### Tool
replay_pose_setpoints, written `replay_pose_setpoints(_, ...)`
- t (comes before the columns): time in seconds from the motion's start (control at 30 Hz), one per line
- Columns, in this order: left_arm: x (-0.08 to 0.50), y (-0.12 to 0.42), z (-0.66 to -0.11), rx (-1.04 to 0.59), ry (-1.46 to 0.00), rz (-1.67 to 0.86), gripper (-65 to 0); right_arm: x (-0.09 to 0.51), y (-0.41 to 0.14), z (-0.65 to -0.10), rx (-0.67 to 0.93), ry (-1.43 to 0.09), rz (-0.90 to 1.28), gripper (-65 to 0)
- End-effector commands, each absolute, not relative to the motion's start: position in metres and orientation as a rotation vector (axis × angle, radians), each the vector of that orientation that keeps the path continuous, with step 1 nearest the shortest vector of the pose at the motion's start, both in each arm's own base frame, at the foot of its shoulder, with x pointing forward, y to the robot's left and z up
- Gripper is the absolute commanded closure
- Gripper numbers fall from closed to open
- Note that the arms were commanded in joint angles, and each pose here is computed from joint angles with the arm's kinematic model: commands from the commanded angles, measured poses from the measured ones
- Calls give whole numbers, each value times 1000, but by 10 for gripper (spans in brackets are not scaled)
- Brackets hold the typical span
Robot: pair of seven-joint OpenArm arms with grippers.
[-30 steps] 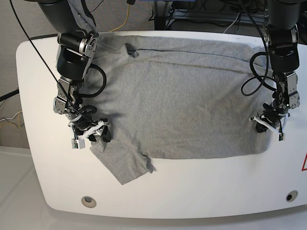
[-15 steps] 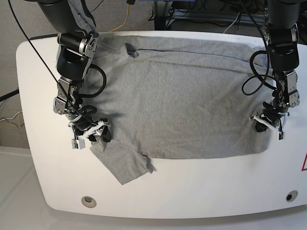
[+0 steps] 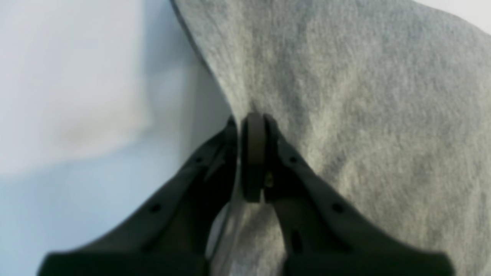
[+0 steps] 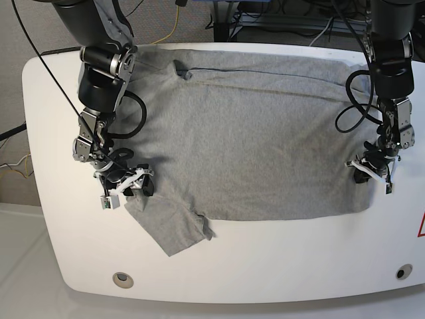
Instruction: Fold the T-shirt properly
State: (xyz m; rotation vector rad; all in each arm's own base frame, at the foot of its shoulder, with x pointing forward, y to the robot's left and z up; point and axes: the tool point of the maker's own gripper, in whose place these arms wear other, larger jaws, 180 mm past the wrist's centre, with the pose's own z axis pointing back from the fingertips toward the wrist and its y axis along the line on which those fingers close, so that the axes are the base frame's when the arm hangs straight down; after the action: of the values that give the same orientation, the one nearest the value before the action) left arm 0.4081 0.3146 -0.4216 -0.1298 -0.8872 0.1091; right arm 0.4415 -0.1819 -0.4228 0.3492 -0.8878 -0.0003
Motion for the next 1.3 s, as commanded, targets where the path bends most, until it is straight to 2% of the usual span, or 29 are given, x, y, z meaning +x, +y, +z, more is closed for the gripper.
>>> replay_pose_setpoints(0.0,402,319,-427,-107,-830,86,-17,447,-192,-418,302,-857,19,-363)
replay_pose_setpoints(0.53,400,319,-428,-106,-827,86,-16,476,-220,-379,251,-921,30,-368)
replay_pose_setpoints(0.6,400,319,-428,-106,-827,86,-16,478,-229,-373,234,-910,32,-384)
replay_pose_setpoints(0.77,400,319,-429,-106,-825,87,-16,488,-238,-357,213,-904,41,-491)
replay_pose_setpoints(0.9,400,319,-429,-106,-824,88,-16,494,-239,-349,212,-921,43,-545)
replay_pose_setpoints(1.27,398,319,-431,-106,-821,88,-16,493,-255,-345,186,-945,31,-548)
